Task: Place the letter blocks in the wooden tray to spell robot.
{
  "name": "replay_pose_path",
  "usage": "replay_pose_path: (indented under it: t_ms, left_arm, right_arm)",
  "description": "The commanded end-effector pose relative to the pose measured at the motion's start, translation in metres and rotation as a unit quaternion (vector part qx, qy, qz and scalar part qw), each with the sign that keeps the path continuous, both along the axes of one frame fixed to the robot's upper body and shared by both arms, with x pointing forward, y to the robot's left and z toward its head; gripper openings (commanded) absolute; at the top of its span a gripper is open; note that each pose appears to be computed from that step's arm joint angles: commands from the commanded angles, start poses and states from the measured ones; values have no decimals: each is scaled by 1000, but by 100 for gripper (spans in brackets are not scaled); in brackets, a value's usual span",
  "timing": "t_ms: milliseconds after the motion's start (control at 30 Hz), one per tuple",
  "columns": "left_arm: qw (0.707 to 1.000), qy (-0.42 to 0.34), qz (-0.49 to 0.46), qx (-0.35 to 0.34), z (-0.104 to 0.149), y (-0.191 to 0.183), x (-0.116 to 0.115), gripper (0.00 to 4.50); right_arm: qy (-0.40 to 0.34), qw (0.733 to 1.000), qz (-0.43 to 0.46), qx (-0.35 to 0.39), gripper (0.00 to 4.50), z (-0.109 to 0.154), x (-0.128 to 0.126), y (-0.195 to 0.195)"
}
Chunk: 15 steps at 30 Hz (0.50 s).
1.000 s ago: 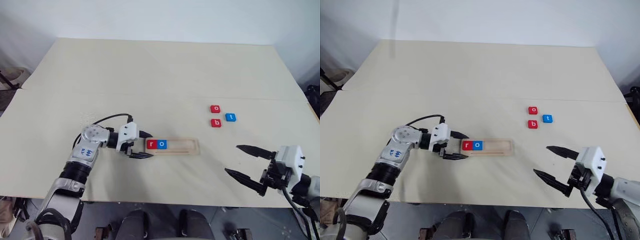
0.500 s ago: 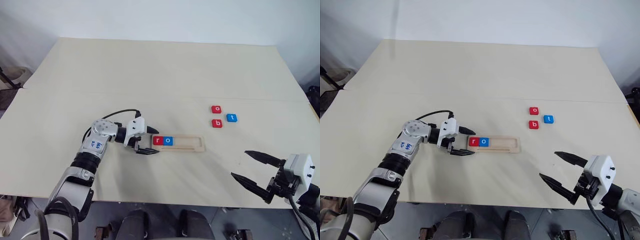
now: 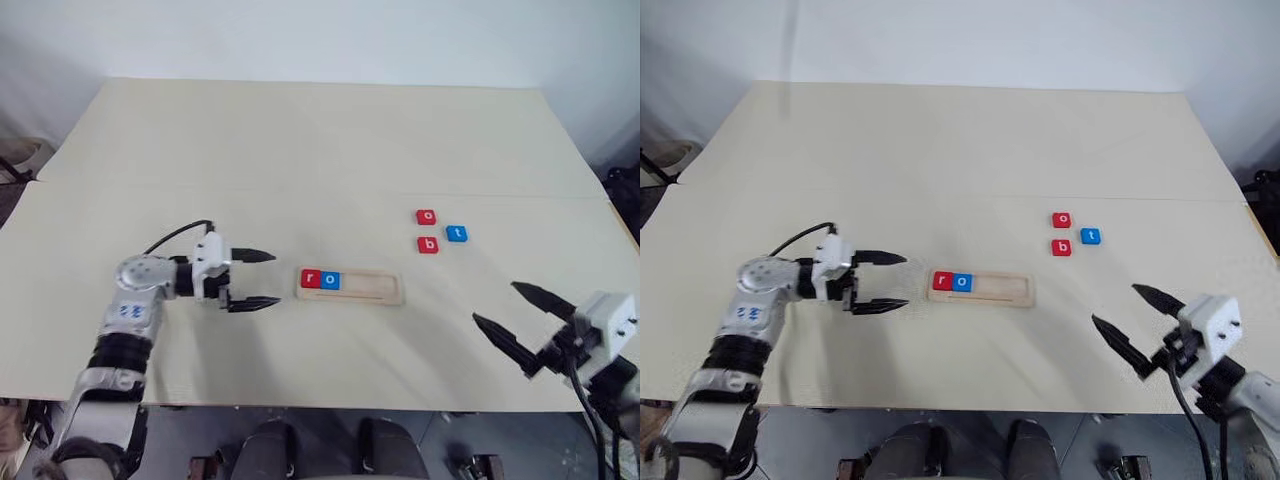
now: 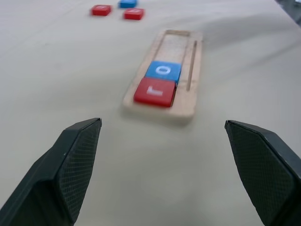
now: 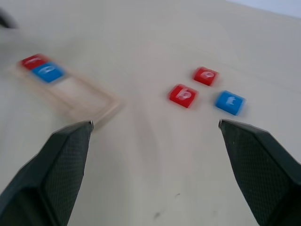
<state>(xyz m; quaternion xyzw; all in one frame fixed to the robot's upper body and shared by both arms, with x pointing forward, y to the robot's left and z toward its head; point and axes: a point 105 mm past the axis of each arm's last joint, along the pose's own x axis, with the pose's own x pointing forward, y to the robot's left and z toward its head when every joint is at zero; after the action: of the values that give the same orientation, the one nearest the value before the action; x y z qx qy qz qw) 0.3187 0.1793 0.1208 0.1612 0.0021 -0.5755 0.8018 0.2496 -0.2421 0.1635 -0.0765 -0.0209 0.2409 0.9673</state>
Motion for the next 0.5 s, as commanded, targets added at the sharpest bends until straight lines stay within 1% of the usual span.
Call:
replay_pose_path:
  t_ms: [33, 167, 300, 400, 500]
  left_arm:
    - [997, -57, 42, -27, 18, 9, -6, 446]
    - [993, -63, 78, -57, 21, 13, -16, 446]
    - [991, -62, 86, -82, 26, 4, -21, 446]
    - [992, -52, 78, -87, 27, -3, -26, 446]
    - [992, -45, 78, -91, 29, -6, -28, 446]
  right_arm:
    - [7, 999, -50, 1, 450, 9, 21, -9]
    - [42, 996, -72, -15, 450, 7, 58, -7]
    - [64, 995, -72, -18, 450, 8, 85, -1]
    - [68, 994, -86, -7, 450, 14, 98, -1]
    - [73, 994, -86, -10, 450, 19, 102, 0]
